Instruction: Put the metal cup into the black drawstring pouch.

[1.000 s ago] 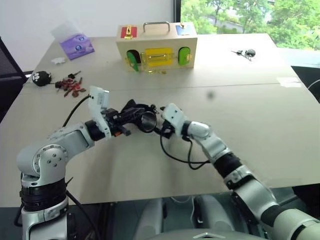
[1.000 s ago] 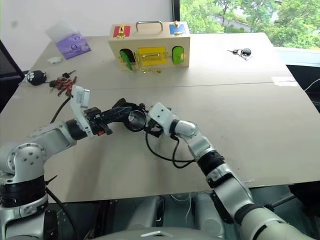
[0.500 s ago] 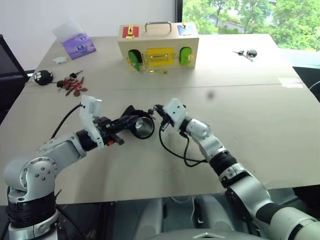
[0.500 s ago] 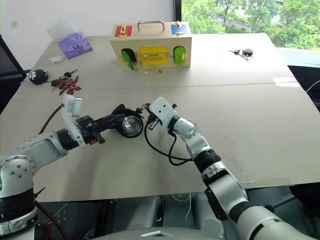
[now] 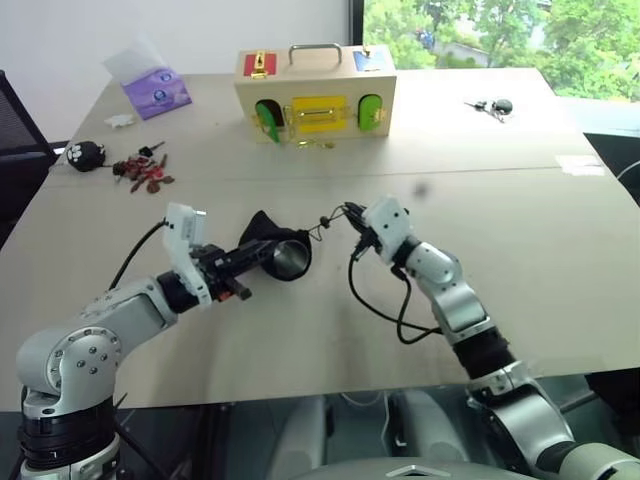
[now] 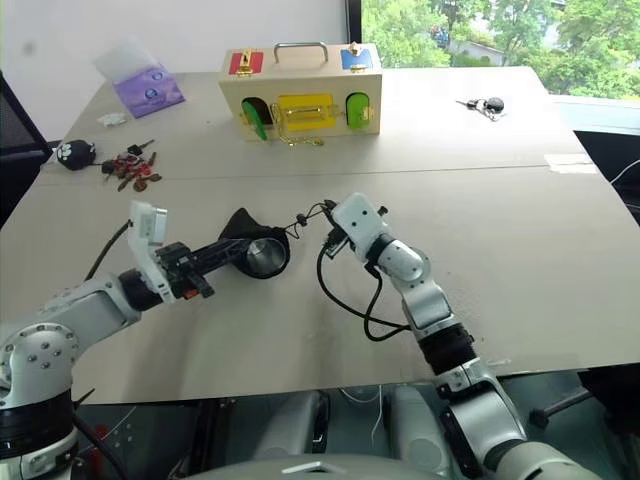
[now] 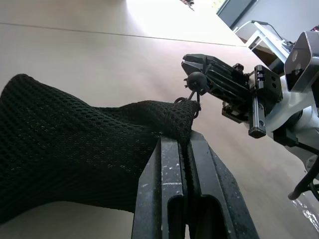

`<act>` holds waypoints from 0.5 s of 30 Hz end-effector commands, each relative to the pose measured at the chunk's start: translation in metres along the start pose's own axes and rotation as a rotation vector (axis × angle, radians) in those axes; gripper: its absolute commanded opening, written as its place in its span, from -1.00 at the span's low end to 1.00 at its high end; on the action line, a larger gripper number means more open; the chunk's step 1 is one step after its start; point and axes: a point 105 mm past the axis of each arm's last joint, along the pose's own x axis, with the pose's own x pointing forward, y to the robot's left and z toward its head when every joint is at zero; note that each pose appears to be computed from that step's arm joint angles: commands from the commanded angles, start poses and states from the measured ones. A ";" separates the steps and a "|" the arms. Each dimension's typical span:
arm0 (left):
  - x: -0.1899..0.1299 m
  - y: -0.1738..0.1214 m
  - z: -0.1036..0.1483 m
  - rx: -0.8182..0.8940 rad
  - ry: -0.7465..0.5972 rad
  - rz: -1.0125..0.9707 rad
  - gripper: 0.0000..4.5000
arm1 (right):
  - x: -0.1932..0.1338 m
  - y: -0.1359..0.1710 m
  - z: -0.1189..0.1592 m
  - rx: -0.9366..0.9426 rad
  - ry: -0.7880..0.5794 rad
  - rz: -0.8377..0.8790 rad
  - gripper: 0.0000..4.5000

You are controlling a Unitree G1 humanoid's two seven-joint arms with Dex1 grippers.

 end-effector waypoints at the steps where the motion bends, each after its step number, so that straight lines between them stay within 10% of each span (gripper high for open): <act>1: 0.000 -0.004 0.006 0.049 -0.005 -0.024 -1.00 | -0.005 -0.012 0.025 -0.095 -0.059 -0.025 -0.98; 5: 0.002 -0.021 0.018 0.079 -0.039 -0.133 -0.65 | -0.010 -0.026 0.052 -0.220 -0.096 -0.030 -1.00; 10: 0.018 -0.046 0.032 0.150 -0.072 -0.226 0.33 | -0.016 -0.035 0.095 -0.348 -0.163 0.007 -1.00; 15: 0.050 -0.063 0.050 0.220 -0.136 -0.257 0.33 | -0.018 -0.038 0.136 -0.451 -0.212 0.063 -1.00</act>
